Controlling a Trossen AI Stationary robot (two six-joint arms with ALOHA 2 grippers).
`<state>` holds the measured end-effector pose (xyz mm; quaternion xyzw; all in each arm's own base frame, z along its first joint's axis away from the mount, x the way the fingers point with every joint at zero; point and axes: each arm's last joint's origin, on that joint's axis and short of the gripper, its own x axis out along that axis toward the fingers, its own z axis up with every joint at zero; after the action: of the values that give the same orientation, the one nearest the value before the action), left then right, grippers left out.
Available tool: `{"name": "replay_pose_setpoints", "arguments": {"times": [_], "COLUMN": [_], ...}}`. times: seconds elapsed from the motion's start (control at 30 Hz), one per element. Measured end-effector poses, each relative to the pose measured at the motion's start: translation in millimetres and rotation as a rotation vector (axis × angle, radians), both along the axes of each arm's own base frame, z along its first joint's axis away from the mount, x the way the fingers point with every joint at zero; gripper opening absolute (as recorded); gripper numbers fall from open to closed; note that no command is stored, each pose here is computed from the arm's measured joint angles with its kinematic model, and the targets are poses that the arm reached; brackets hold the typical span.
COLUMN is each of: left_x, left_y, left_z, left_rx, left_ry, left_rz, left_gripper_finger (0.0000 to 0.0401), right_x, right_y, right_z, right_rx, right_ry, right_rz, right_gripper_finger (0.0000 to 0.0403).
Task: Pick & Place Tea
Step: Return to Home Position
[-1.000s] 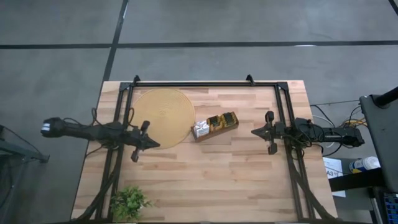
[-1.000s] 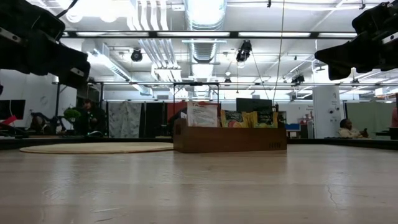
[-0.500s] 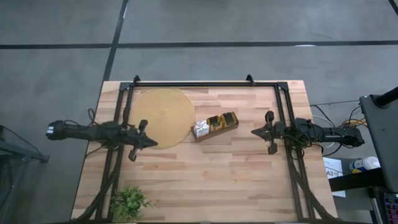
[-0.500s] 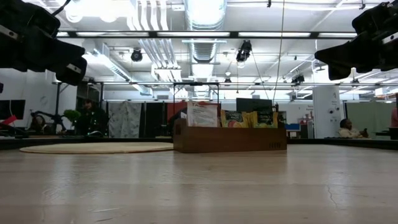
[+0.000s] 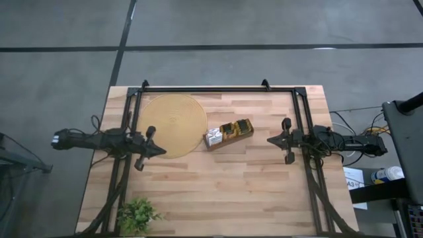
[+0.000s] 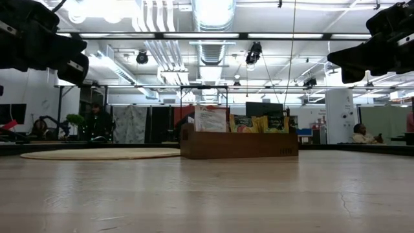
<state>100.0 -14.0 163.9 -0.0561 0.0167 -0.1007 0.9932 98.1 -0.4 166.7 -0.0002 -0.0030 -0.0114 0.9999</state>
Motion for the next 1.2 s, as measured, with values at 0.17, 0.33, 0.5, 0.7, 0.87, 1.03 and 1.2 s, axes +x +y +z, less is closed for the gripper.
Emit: {"name": "replay_pose_setpoints", "arguments": {"times": [0.17,0.33,0.5,0.7,0.87,1.03,1.2], "left_x": [-2.1,-3.4,-3.6,-3.8,-3.6,-3.2,-3.2], "left_y": [0.2,0.4,0.5,0.6,1.7,6.0,6.3], "left_z": [2.9,4.8,5.4,4.5,3.8,3.9,3.8], "left_rx": [-0.004,-0.006,-0.007,-0.036,0.004,0.019,0.023], "left_ry": [-0.035,-0.059,-0.066,-0.051,-0.052,-0.053,-0.053], "left_rz": [0.000,0.000,0.001,0.004,0.044,0.190,0.200], "left_gripper_finger": [0.0000,0.0000,0.0000,0.0000,0.0000,0.0000,0.0000], "right_x": [0.0,0.0,0.0,0.0,0.0,0.0,0.0], "right_y": [0.0,0.0,0.0,0.0,0.0,0.0,0.0], "right_z": [0.0,0.0,0.0,0.0,0.0,0.0,0.0], "right_rx": [0.000,0.000,0.000,0.000,0.000,0.000,0.000], "right_ry": [0.000,0.000,0.000,0.000,0.000,0.000,0.000], "right_rz": [0.000,0.000,0.000,0.000,0.000,0.000,0.000], "right_gripper_finger": [0.0008,0.0009,0.0009,0.0008,0.0008,0.0009,0.0008]}}
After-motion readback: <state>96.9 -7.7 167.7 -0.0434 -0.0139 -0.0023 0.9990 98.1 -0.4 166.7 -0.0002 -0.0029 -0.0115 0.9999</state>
